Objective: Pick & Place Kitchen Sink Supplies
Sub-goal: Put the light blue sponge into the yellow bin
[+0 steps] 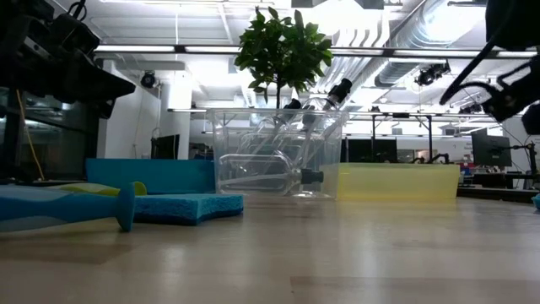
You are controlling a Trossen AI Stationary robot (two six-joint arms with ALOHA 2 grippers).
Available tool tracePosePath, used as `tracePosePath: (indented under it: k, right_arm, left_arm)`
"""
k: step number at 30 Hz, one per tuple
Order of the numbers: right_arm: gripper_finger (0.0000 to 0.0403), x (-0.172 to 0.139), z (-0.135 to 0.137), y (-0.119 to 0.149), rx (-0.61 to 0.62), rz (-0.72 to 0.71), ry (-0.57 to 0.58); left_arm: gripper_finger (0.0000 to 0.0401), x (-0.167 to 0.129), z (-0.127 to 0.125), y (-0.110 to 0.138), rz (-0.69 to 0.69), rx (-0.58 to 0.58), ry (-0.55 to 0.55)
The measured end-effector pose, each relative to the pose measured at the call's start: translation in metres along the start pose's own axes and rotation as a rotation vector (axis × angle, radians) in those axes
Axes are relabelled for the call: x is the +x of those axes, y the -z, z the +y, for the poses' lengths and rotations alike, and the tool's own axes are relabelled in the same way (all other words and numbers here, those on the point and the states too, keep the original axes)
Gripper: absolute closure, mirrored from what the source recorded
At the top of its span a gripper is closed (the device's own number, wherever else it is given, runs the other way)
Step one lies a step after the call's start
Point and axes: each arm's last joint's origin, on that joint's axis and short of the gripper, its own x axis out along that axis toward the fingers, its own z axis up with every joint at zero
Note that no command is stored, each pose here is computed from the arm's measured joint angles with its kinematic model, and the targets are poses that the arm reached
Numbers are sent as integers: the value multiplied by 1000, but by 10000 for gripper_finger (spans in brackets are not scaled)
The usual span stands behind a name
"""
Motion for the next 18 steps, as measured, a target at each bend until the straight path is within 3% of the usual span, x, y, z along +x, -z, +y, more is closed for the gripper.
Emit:
tracePosePath:
  k: [6,18]
  right_arm:
    - [153,20,-11,0,93,52,79]
    - [168,40,-14,-2,92,84,45]
  left_arm:
    - [400,0,0,0,1,-3,0]
    - [400,0,0,0,2,-15,4]
